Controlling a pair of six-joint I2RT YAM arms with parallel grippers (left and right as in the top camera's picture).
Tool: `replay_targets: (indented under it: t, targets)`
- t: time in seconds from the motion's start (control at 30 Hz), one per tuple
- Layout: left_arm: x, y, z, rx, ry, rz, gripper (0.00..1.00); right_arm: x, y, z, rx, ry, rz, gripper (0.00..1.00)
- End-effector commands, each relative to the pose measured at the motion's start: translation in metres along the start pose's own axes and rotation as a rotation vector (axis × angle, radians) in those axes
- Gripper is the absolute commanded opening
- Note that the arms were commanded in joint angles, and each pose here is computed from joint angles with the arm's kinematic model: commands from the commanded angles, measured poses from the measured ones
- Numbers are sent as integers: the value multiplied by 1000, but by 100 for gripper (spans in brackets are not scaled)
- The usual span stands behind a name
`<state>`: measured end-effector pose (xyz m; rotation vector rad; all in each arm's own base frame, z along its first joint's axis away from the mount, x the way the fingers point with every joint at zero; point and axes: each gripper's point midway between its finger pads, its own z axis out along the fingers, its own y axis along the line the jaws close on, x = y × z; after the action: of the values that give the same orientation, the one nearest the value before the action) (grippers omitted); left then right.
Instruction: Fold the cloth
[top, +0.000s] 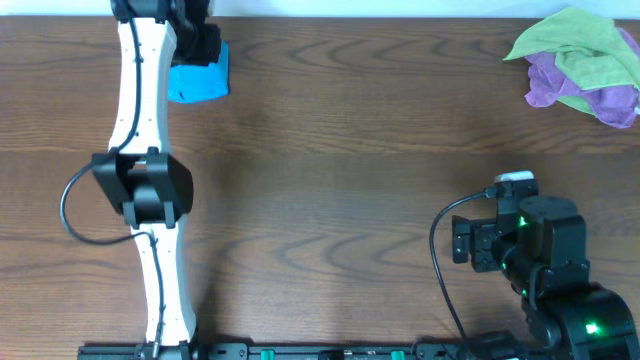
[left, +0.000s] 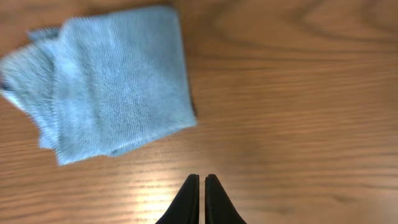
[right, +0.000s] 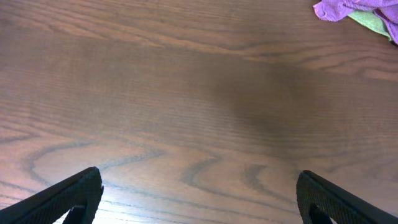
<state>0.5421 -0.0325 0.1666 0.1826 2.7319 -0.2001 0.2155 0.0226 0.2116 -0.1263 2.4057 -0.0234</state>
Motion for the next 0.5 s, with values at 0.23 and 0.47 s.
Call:
replay_targets:
  t: [0.23, 0.47]
  targets:
    - [-4, -21, -105, -16, -132, 53, 6, 2, -3, 1, 12, 7, 20, 99]
    - [-7, -33, -133, 20, -190, 57, 6, 2, -3, 1, 12, 7, 20, 99]
